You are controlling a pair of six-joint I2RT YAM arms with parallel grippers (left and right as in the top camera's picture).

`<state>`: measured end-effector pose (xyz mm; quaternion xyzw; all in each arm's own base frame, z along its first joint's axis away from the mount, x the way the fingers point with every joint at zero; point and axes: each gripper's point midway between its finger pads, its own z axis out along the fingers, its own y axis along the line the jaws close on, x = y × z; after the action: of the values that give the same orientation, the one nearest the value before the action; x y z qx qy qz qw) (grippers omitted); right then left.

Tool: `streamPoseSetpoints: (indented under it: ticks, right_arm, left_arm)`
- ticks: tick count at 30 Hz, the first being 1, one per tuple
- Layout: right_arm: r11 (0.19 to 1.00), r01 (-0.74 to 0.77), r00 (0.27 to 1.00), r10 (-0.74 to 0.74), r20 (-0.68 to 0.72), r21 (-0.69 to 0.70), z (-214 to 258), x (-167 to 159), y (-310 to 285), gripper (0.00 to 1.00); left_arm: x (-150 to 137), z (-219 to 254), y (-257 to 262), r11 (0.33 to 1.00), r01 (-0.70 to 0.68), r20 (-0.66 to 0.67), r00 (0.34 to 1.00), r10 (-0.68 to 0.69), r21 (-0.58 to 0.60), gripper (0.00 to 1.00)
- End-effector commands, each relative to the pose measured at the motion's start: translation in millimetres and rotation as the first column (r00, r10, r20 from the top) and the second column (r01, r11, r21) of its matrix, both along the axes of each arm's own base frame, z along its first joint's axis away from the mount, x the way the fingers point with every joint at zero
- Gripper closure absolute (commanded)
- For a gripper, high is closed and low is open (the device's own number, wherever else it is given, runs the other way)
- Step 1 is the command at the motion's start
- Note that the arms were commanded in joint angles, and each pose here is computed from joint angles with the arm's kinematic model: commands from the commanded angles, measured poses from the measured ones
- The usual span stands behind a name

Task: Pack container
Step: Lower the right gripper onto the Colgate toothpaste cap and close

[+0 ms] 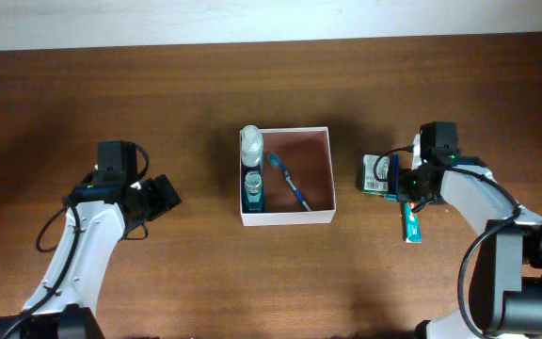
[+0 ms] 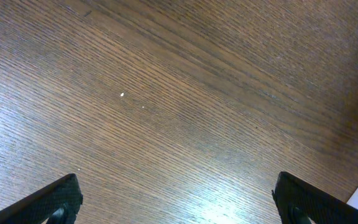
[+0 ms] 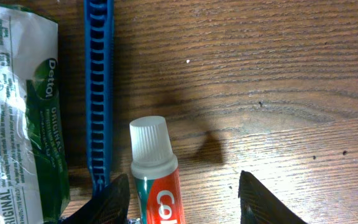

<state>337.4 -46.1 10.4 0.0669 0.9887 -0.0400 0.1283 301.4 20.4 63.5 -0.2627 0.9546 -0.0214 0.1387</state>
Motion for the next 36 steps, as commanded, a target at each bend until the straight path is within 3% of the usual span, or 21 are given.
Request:
streamPoseSetpoints:
  ticks: [1, 6, 11, 22, 27, 36]
  right_arm:
    - [1.000, 0.009, 1.000, -0.009, 0.002, 0.011, -3, 0, -1, 0.51]
    - [1.000, -0.023, 1.000, 0.023, 0.019, -0.005, -1, 5, -2, 0.52]
    - [1.000, -0.030, 0.999, 0.030, 0.024, -0.007, -1, 6, -2, 0.62]
    - [1.000, -0.030, 1.000, 0.030, 0.009, -0.003, -7, 5, -2, 0.61]
    - [1.000, -0.031, 0.999, 0.031, -0.031, 0.005, -22, 1, -1, 0.54]
    - [1.000, -0.031, 0.999, 0.031, -0.031, 0.005, -22, 2, -1, 0.66]
  left_arm:
    - [0, -2, 2, 1.000, -0.003, -0.007, 1.000, 0.003, 0.007, 0.00]
    - [0, -2, 2, 1.000, -0.003, -0.007, 1.000, 0.003, 0.007, 0.00]
    - [0, -2, 2, 1.000, -0.003, -0.007, 1.000, 0.003, 0.007, 0.00]
    - [0, -2, 2, 1.000, -0.003, -0.007, 1.000, 0.003, 0.007, 0.00]
    - [0, -2, 2, 1.000, -0.003, -0.007, 1.000, 0.003, 0.007, 0.00]
    - [0, -2, 2, 1.000, -0.003, -0.007, 1.000, 0.003, 0.007, 0.00]
